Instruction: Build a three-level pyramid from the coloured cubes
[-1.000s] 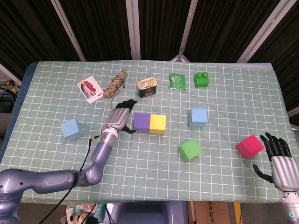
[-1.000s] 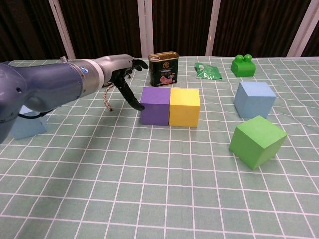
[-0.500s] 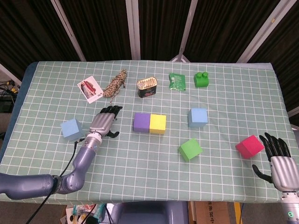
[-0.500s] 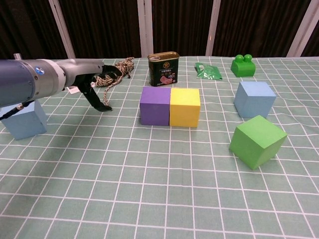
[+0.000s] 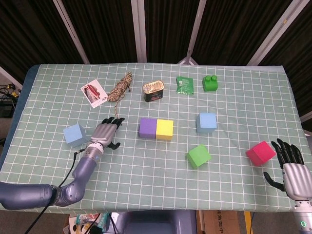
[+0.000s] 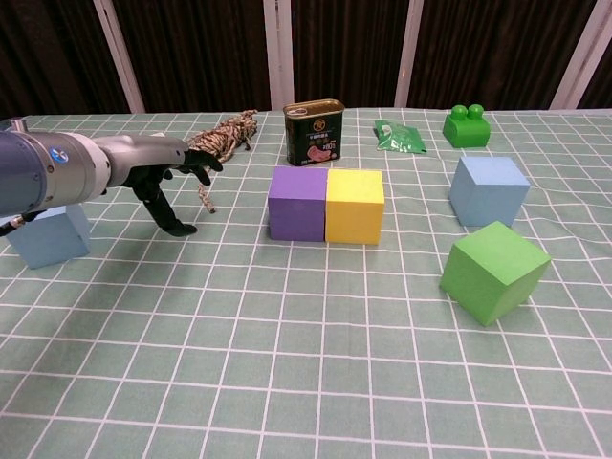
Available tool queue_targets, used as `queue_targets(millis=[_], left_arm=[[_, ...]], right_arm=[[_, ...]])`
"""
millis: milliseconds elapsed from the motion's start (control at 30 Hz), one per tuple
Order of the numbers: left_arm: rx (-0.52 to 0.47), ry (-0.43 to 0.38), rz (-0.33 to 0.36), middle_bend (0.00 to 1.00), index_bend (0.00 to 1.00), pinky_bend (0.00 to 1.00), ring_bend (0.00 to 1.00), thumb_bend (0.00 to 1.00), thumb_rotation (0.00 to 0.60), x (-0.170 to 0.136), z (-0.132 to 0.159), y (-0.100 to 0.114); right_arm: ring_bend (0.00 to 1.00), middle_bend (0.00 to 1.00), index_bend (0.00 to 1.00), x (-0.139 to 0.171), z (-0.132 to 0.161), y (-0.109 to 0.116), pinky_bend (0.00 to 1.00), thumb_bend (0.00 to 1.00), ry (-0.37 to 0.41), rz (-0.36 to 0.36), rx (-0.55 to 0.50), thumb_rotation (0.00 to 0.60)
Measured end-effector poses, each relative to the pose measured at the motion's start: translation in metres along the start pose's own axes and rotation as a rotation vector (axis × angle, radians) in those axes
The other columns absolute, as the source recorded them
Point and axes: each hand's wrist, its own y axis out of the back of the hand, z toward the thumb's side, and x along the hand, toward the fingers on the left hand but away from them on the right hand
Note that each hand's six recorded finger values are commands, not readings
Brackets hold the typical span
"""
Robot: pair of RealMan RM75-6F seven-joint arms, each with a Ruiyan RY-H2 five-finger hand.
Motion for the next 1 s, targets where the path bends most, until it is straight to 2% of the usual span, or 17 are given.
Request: queue_targets(millis=[300,1000], left_arm=[[-0.002,-0.021,-0.023,0.13,0.0,0.07,0.0,0.42,0.6,0.002,0.015,-0.006],[-0.009,-0.045,-0.048,0.14,0.0,0.07,0.0,0.42,0.6,0.002,0.03,-0.017]], right_arm=[[0.0,0.0,0.0,0.0,0.0,0.001,0.0,0.29,-0.001,-0.001,-0.004,0.6],[0.0,0.0,0.0,0.001,0.0,0.001,0.0,0.29,0.002,-0.002,-0.008,0.6]])
